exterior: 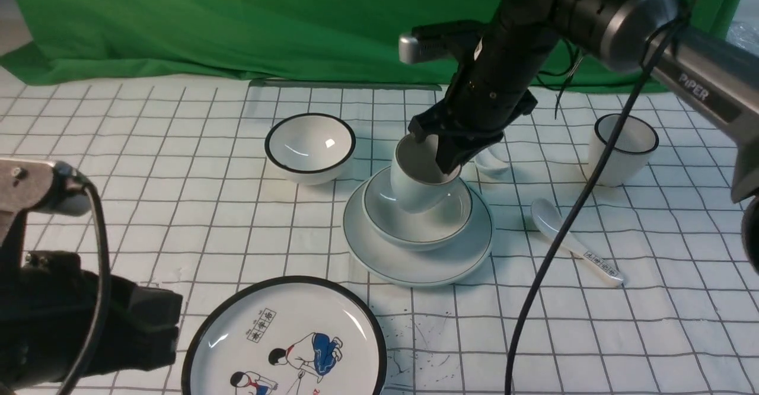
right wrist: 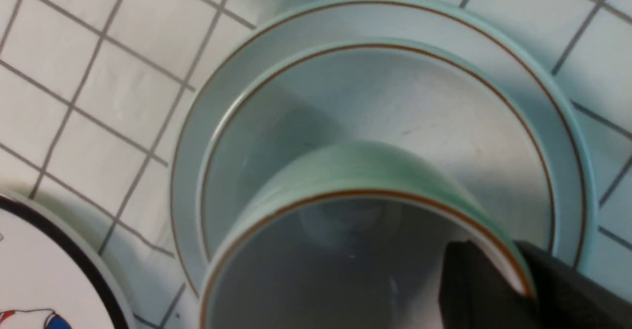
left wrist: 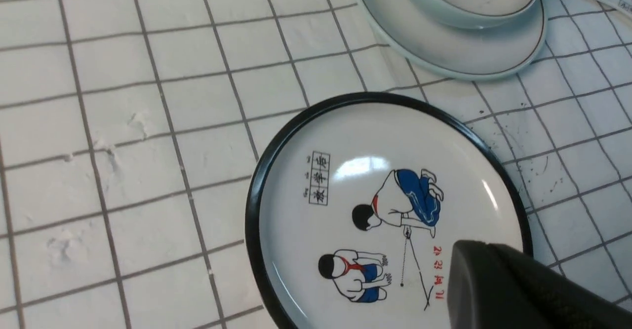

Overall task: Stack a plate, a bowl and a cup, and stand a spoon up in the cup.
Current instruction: Use the right arm to put the blue teacup into the blue rice bowl in the middle, then use the right arm to grab a blue soup spoon

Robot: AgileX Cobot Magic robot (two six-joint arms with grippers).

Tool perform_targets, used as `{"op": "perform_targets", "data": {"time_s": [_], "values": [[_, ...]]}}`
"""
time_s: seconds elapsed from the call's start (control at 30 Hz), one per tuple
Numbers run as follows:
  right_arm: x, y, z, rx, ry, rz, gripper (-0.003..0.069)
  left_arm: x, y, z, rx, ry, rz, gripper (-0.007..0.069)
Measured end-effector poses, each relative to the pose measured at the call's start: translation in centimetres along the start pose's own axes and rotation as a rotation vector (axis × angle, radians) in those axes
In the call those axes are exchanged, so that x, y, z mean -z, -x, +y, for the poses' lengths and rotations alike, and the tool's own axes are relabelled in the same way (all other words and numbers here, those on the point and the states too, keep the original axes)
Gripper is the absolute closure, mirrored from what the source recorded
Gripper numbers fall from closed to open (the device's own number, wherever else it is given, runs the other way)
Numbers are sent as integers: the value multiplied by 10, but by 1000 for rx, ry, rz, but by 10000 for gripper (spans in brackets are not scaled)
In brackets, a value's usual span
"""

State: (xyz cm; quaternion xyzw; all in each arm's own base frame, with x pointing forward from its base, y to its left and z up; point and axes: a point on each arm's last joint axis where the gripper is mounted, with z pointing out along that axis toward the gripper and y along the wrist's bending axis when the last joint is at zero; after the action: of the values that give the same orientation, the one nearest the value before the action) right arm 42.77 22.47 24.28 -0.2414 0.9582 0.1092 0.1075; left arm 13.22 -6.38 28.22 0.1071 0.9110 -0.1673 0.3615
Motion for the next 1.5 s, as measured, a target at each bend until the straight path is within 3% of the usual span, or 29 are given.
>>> {"op": "perform_targets", "data": {"time_s": [0.2,0.4,0.6,0.73,0.87,1.03,1.2,1.5], "values": [[-14,-1,-2,-19,1,36,564,-1,0,0,7,1,-12,625],[-14,0,-2,-31,2,32,502,-1,4,0,8,0,-54,625],[-10,-1,-2,-30,2,34,293,-1,3,0,8,0,-52,625],[12,4,2,-21,-2,-23,239,-1,3,1,9,0,-52,625],[53,11,2,13,-76,-137,235,-1,3,1,10,1,-51,625],[88,27,-28,4,-336,-348,232,-1,3,1,20,0,-47,625],[61,40,-58,-24,-385,-410,230,-2,0,1,42,1,-13,625],[-29,50,-86,-48,-356,-375,230,-1,-6,0,50,0,45,625]]}}
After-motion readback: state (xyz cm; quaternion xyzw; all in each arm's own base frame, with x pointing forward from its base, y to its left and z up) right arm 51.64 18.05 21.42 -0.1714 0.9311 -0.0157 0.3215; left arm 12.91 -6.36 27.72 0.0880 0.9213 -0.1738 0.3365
